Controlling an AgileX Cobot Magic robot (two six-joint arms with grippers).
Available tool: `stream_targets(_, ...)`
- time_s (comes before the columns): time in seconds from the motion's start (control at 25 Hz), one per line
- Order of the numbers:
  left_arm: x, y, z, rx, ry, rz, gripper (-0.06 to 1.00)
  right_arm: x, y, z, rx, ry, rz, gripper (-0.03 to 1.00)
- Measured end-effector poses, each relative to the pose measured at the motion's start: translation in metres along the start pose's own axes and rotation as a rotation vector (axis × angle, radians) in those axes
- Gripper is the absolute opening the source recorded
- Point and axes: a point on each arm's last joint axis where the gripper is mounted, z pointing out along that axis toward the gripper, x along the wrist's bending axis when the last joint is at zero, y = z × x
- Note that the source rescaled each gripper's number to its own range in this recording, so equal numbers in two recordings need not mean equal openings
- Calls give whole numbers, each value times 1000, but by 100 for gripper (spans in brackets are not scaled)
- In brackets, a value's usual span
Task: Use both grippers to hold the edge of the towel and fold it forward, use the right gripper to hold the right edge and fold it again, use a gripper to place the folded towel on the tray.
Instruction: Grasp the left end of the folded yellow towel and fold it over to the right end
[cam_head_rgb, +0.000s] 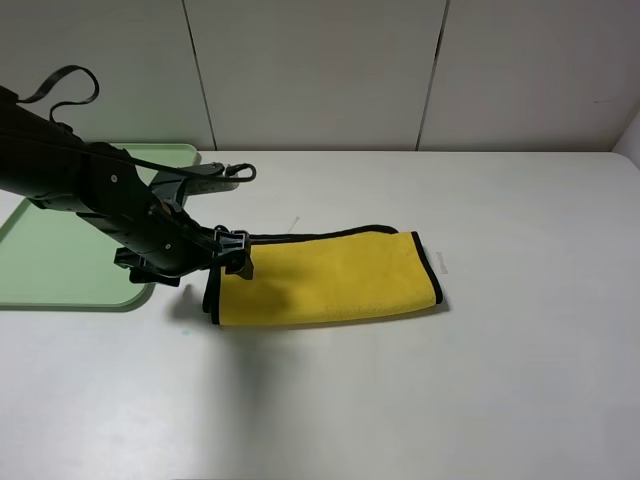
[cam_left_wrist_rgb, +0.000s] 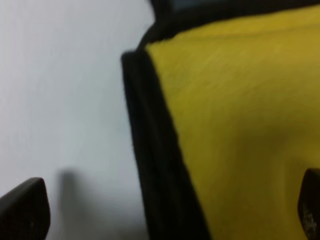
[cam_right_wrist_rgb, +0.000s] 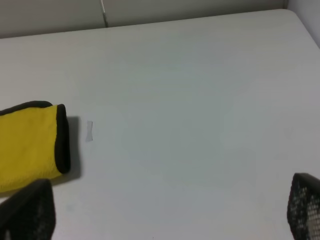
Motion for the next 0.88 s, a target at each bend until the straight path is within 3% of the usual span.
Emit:
stream_targets(0.16, 2, -4, 10, 30, 14, -3, 100, 0, 0, 0, 0, 0, 0, 100)
stream_targets(0.64, 2, 2, 19, -17, 12, 4, 99, 0, 0, 0, 0, 0, 0, 100)
stream_targets(0.88, 2, 2, 19, -19, 12, 8, 91, 0, 0, 0, 0, -1, 0, 100)
